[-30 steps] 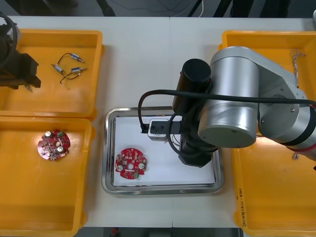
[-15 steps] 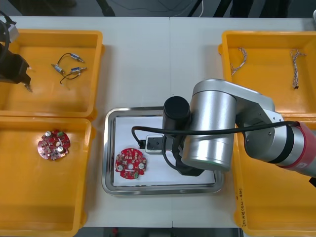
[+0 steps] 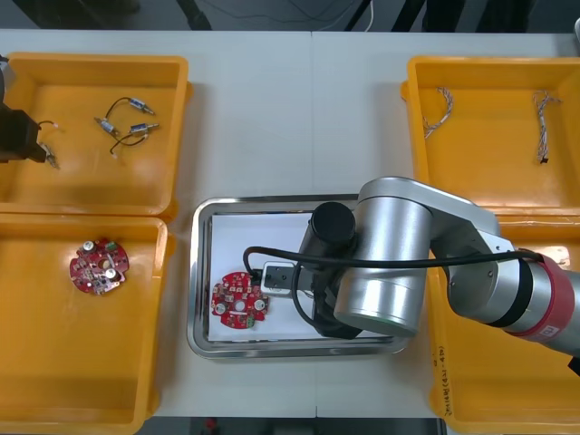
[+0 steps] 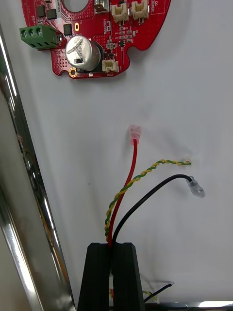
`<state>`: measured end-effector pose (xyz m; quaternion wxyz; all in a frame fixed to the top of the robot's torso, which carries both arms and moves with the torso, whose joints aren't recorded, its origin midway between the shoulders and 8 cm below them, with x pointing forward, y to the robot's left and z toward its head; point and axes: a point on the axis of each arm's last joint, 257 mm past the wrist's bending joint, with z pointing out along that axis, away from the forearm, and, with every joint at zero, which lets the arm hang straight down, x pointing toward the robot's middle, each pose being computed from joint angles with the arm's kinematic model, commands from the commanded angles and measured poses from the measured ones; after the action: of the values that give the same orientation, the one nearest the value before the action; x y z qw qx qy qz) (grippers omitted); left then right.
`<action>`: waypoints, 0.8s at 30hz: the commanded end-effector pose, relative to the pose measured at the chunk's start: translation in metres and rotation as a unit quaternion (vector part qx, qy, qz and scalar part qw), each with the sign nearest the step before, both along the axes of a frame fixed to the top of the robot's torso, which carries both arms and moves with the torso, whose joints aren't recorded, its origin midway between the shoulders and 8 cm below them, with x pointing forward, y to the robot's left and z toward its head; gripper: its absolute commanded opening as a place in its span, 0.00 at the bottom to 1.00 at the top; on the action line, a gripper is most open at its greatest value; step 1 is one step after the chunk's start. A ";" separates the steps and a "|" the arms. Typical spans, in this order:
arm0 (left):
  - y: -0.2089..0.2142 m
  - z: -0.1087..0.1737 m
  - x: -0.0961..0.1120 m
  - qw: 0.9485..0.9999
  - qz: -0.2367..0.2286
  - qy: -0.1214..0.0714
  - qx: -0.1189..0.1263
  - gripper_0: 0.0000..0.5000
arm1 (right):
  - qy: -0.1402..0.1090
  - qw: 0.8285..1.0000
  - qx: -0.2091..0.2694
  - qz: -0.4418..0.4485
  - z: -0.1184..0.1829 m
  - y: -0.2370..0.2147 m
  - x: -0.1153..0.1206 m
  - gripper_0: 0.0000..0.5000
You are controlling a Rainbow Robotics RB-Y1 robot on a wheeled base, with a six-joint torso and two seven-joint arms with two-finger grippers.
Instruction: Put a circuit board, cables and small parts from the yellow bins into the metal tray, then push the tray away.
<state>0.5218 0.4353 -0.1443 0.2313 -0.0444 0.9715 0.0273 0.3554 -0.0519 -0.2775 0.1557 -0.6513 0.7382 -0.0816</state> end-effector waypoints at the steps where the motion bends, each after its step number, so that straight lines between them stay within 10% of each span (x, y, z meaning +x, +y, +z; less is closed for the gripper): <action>1: 0.013 0.038 0.023 0.999 -0.027 -0.042 0.015 1.00 | 0.020 1.000 0.011 0.008 -0.013 0.015 -0.008 0.00; 24: 0.015 0.000 0.084 0.996 -0.018 -0.093 0.004 1.00 | 0.013 1.000 0.004 -0.011 -0.049 0.007 -0.012 0.00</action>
<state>0.5825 0.4657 -0.1627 0.2926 -0.1181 0.9489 -0.0007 0.3497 -0.0468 -0.3206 0.1441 -0.6526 0.7401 -0.0752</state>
